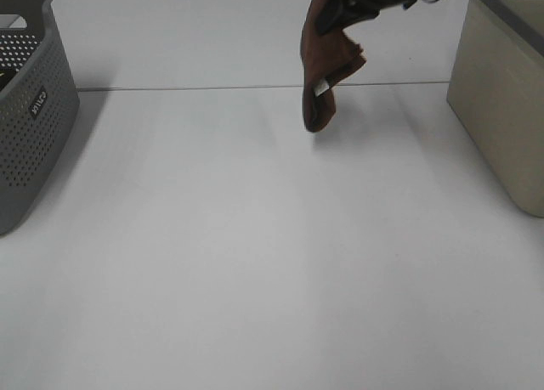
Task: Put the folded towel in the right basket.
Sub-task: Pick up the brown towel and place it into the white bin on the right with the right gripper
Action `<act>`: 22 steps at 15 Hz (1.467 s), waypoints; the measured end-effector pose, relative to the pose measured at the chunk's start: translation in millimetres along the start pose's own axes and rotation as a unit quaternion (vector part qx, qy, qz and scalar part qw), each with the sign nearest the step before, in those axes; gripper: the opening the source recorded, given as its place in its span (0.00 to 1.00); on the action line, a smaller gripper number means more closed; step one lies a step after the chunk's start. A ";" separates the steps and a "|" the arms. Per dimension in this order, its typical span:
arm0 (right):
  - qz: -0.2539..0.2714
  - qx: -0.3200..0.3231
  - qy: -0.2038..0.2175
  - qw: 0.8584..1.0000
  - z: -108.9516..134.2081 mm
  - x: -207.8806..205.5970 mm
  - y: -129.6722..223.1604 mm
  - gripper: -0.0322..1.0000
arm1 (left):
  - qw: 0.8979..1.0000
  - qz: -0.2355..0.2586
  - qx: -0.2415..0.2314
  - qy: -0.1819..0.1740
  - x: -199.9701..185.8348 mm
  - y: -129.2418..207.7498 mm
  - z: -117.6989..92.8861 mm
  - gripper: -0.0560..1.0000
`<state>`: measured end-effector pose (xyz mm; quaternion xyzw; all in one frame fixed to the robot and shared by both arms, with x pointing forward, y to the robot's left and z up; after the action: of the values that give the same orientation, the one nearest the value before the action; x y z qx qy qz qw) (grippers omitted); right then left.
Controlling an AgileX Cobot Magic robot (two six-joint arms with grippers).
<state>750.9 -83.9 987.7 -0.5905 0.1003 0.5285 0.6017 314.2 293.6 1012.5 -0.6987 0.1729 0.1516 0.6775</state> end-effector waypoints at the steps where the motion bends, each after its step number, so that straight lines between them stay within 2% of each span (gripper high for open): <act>1: -0.011 -0.018 0.026 0.999 0.7 -24.2 -8.4 0.09 | 1.000 0.000 0.000 0.000 0.0 0.0 0.0 0.97; 2: -0.020 -0.023 0.037 0.999 2.4 -38.4 -13.5 0.09 | 1.000 0.000 0.000 0.000 0.0 0.0 0.0 0.97; 7: -0.068 -0.067 0.179 0.979 -6.9 -144.6 -35.1 0.09 | 1.000 0.000 0.001 0.000 0.0 0.0 0.0 0.97; 8: -0.070 -0.068 0.210 0.973 -15.0 -161.1 -35.2 0.09 | 1.000 0.000 0.001 0.000 0.0 0.0 0.0 0.97; 10: -0.083 -0.043 0.239 0.966 -34.0 -192.2 -33.8 0.09 | 1.000 0.000 0.001 0.000 0.0 0.0 0.0 0.97; 13: -0.074 0.044 0.257 0.962 -90.2 -227.9 -12.9 0.09 | 1.000 0.000 0.001 0.000 0.0 0.0 0.0 0.97; 14: -0.075 0.085 0.263 0.958 -116.8 -244.2 -1.5 0.09 | 1.000 0.000 0.001 0.000 0.0 0.0 0.0 0.97; 17: -0.078 0.149 0.276 0.946 -160.0 -272.6 20.5 0.09 | 1.000 0.000 0.001 0.000 0.0 0.0 0.0 0.97; 19: -0.061 0.178 0.273 0.944 -181.8 -266.6 34.2 0.09 | 1.000 0.000 0.001 0.000 0.0 0.0 0.0 0.97; 22: -0.022 0.199 0.255 0.946 -204.9 -227.1 48.3 0.09 | 1.000 0.000 0.001 0.000 0.0 0.0 0.0 0.97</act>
<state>722.0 -381.1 1069.7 -0.5755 0.3407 0.3166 0.6727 314.2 293.6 1012.5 -0.6980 0.1730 0.1515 0.6782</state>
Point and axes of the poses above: a point on each arm's last joint axis where the gripper is mounted, x pointing out along that axis toward the gripper, z along the wrist's bending axis when the last joint is at zero, y = z × x, the point moved 9 cm from there along x, pointing out along that axis toward the gripper, and after that the axes turned 1 degree about -x, right-handed, at the moved point
